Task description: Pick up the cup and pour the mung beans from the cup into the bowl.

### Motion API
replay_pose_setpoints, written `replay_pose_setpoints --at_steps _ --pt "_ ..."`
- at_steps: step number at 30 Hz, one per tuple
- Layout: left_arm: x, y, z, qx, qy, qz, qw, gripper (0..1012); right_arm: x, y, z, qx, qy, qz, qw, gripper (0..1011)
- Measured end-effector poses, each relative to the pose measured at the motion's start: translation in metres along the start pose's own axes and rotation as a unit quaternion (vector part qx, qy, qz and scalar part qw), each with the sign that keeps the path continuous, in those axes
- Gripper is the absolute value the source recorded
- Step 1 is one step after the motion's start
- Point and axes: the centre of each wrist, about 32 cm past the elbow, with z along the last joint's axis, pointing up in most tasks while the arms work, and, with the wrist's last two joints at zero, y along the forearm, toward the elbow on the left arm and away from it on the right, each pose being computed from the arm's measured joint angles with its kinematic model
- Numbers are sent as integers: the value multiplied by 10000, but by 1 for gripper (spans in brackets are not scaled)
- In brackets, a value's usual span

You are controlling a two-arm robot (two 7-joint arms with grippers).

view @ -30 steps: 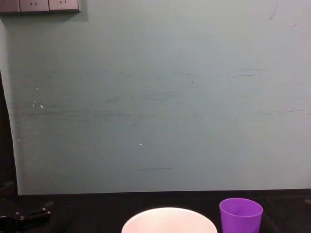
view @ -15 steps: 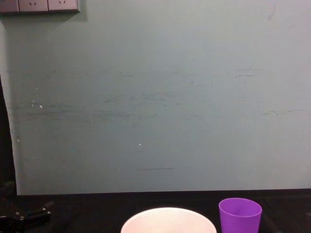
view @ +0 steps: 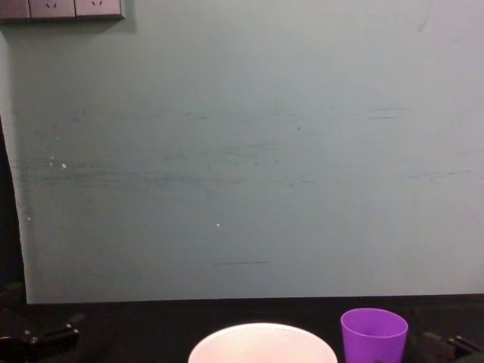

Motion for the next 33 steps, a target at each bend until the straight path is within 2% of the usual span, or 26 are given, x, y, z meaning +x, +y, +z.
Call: replay_pose_setpoints --at_steps 8,17,26,33 --pt "0 0 0 0 0 0 10000 1011 -15 175 -32 37 -54 -172 9998 1003" --pt "0 0 0 0 0 0 10000 1011 13 366 -68 105 32 -251 9996 1003" --pt "0 0 0 0 0 0 10000 1012 39 477 -55 109 88 -198 9997 1003" --pt "0 0 0 0 0 0 10000 1011 30 512 -32 49 -9 -180 9998 1003"
